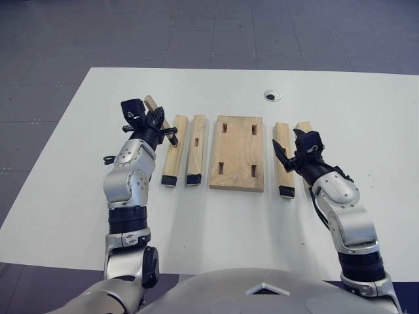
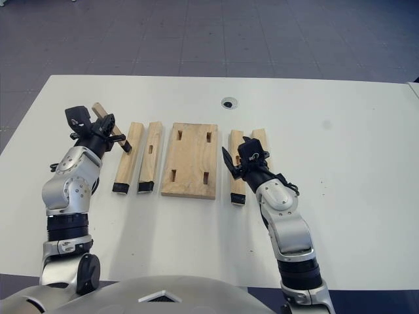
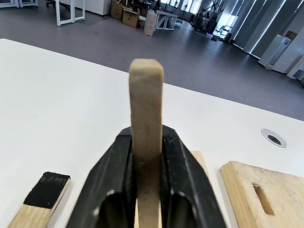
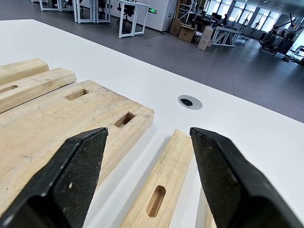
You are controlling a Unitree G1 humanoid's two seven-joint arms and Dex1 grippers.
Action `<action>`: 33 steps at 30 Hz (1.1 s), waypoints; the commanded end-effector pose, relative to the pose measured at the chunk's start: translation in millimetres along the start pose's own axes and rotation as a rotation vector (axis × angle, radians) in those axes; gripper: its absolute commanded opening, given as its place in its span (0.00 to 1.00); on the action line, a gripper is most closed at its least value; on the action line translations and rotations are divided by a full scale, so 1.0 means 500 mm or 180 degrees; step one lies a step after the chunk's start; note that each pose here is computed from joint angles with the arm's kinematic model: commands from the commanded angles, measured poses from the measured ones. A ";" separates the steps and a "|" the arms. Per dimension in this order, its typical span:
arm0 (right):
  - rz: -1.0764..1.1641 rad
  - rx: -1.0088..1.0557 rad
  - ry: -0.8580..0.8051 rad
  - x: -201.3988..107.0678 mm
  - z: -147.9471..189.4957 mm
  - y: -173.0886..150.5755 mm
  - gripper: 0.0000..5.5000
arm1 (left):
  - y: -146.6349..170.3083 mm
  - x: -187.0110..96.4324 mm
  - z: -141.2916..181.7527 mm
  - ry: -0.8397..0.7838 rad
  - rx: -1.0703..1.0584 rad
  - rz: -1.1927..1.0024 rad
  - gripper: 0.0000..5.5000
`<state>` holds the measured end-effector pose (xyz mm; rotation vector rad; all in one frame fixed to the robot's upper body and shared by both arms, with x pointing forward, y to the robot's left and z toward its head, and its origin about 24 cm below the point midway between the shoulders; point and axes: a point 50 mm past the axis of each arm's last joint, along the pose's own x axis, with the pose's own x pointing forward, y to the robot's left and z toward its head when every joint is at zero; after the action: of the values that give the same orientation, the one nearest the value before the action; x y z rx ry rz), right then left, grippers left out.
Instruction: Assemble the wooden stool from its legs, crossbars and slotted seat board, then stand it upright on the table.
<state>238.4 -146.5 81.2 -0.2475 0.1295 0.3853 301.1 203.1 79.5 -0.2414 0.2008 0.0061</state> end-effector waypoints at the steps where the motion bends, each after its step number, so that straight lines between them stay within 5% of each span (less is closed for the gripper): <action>1: -0.0015 -0.0050 -0.0009 -0.002 0.004 -0.004 0.58 | -0.002 0.002 -0.024 0.0168 -0.0019 -0.0043 0.08; 11: -0.0036 -0.0066 -0.0016 -0.003 0.003 -0.006 0.58 | 0.002 -0.018 -0.090 0.0768 0.0560 0.0081 0.08; 19: -0.0054 -0.0076 -0.0002 -0.005 0.001 -0.012 0.58 | 0.035 -0.141 -0.177 0.0430 0.0751 0.0390 0.08; 33: -0.0045 -0.0107 -0.0010 -0.001 0.002 -0.017 0.58 | 0.049 -0.172 -0.212 0.0048 0.0629 0.0217 0.08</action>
<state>238.7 -151.9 81.3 -0.2677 0.1286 0.3774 221.1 198.1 35.4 -0.0338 -0.0255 0.0255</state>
